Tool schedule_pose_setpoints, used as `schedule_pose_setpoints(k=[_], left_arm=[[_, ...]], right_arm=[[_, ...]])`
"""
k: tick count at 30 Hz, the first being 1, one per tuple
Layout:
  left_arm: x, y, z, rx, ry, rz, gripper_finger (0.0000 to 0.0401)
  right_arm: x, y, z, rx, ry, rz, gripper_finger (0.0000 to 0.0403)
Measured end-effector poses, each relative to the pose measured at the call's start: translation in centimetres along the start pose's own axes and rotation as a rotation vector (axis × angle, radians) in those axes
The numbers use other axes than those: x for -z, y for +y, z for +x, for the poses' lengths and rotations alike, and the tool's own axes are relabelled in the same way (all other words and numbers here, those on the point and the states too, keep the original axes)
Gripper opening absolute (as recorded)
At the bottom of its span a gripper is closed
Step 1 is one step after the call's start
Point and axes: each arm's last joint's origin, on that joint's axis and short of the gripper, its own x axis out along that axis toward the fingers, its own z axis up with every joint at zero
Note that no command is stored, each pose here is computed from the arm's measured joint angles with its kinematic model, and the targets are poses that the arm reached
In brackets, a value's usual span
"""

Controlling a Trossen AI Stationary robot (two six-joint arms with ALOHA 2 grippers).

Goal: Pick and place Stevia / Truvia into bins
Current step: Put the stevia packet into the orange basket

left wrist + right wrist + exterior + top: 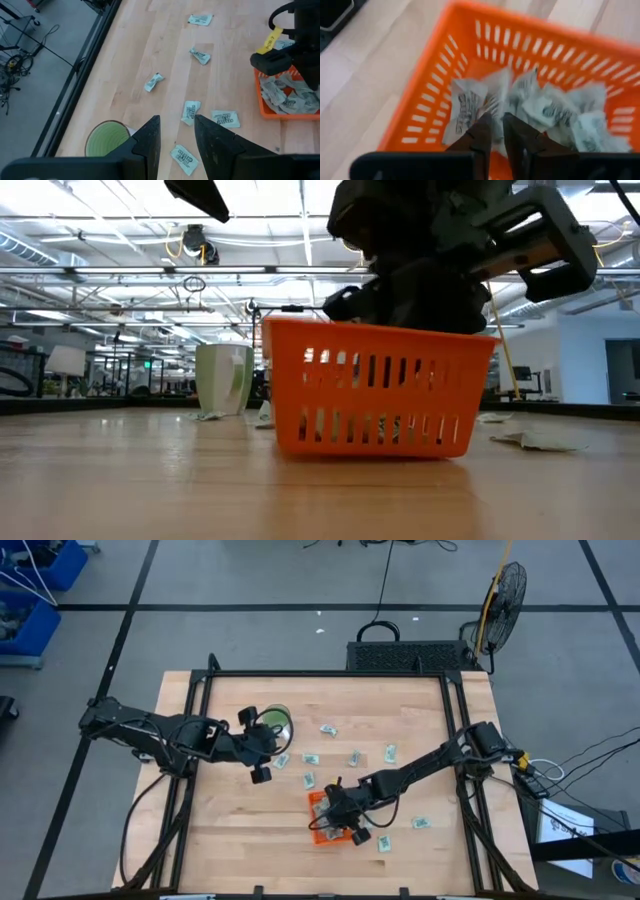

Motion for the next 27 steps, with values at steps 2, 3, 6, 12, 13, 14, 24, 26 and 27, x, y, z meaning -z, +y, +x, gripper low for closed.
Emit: schedule_pose_setpoints(k=[2, 3, 6, 12, 13, 14, 24, 26, 27], left_arm=[[0.0, 0.0, 0.0, 0.0, 0.0, 0.001, 0.0127], [0.0, 0.0, 0.0, 0.001, 0.001, 0.001, 0.0127], [0.0, 0.0, 0.0, 0.0, 0.001, 0.0, 0.0127], [0.0, 0.0, 0.0, 0.005, 0.003, -0.049, 0.0127], [0.0, 0.0, 0.0, 0.01, 0.006, -0.065, 0.0127], [0.1, -0.1, 0.1, 0.018, 0.009, -0.081, 0.0127], [3.6, -0.9, 2.8, 0.0, 0.141, -0.204, 0.0127], [4.8, -1.2, 3.7, -0.016, 0.174, -0.244, 0.0127], [5.4, -1.3, 4.2, -0.023, 0.181, -0.271, 0.0127]], right_arm=[[-0.2, 0.2, -0.1, 0.002, -0.017, -0.027, 0.0053], [-0.3, 0.3, -0.2, 0.004, -0.019, -0.044, 0.0059], [-0.4, 0.3, -0.2, 0.021, -0.023, -0.067, 0.0079], [-0.5, -0.3, -1.2, 0.046, -0.022, -0.111, 0.0108], [-0.7, -0.4, -1.6, 0.069, -0.029, -0.124, 0.011], [-0.8, -0.5, -2.0, 0.098, -0.026, -0.13, 0.0113], [-2.3, -1.0, -8.0, 0.383, -0.045, -0.218, 0.0116], [-2.0, -1.3, -9.2, 0.418, -0.011, -0.198, 0.0116], [-1.9, -1.5, -9.8, 0.433, 0.003, -0.191, 0.0116]])
